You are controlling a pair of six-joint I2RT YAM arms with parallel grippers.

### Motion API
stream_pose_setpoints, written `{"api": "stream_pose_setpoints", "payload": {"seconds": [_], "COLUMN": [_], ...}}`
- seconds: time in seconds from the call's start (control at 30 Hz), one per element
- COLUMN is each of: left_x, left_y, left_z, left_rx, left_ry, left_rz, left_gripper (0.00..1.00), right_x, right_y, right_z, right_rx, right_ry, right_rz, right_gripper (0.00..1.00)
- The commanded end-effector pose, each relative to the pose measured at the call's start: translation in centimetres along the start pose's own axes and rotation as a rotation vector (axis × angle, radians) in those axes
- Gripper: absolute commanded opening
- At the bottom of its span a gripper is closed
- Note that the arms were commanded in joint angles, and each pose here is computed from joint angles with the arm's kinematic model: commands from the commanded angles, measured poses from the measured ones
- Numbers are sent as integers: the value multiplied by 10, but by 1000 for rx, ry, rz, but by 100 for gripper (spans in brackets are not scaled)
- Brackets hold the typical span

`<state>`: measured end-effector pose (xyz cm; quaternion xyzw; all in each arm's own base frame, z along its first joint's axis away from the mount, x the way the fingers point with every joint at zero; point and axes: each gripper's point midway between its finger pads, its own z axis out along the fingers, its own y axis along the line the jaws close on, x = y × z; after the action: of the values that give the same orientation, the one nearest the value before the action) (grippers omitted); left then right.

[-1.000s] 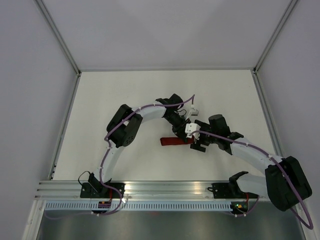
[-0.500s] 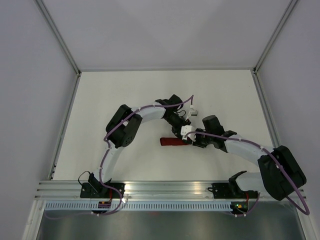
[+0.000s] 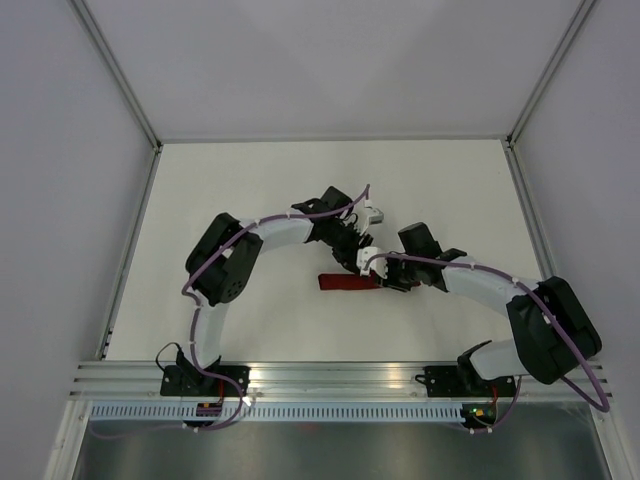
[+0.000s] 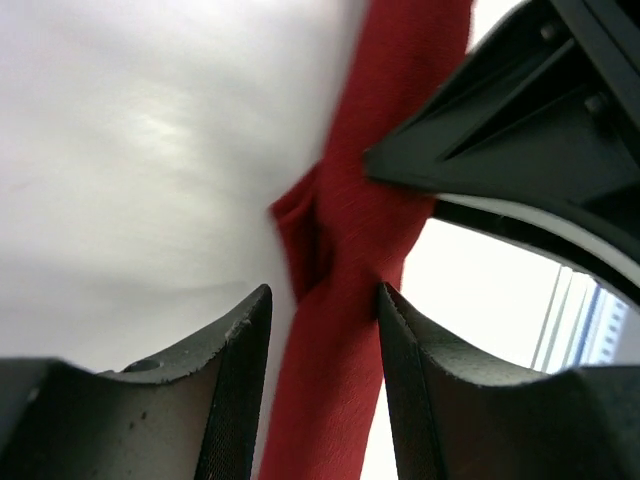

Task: Fold the napkin, place the utensils inside, and roll it up
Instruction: Roll the napkin with the utensil

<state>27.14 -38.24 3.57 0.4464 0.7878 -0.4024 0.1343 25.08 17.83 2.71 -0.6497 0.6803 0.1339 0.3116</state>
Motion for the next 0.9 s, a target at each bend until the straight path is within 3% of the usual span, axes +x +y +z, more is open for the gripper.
{"api": "stream_pose_setpoints", "payload": {"seconds": [0.0, 0.2, 0.23, 0.43, 0.67, 0.87], "left_x": [-46, -57, -71, -66, -35, -19], "left_y": [17, 25, 21, 9, -4, -21], "left_z": [-45, -85, -103, -135, -131, -97], "left_rx": [-182, -348, -391, -484, -578, -667], "left_ry": [-201, -383, -458, -613, -624, -484], "left_rz": [17, 16, 35, 24, 83, 259], "left_gripper": [52, 53, 54, 56, 56, 57], "right_x": [4, 6, 8, 14, 13, 14], "right_y": [17, 19, 23, 23, 5, -5], "right_z": [3, 6, 3, 8, 13, 20], "right_rx": [-120, -229, -265, -437, -536, -577], "right_ry": [31, 67, 80, 122, 145, 158], "right_rz": [16, 51, 62, 136, 203, 250], "right_gripper": [33, 32, 32, 32, 33, 33]}}
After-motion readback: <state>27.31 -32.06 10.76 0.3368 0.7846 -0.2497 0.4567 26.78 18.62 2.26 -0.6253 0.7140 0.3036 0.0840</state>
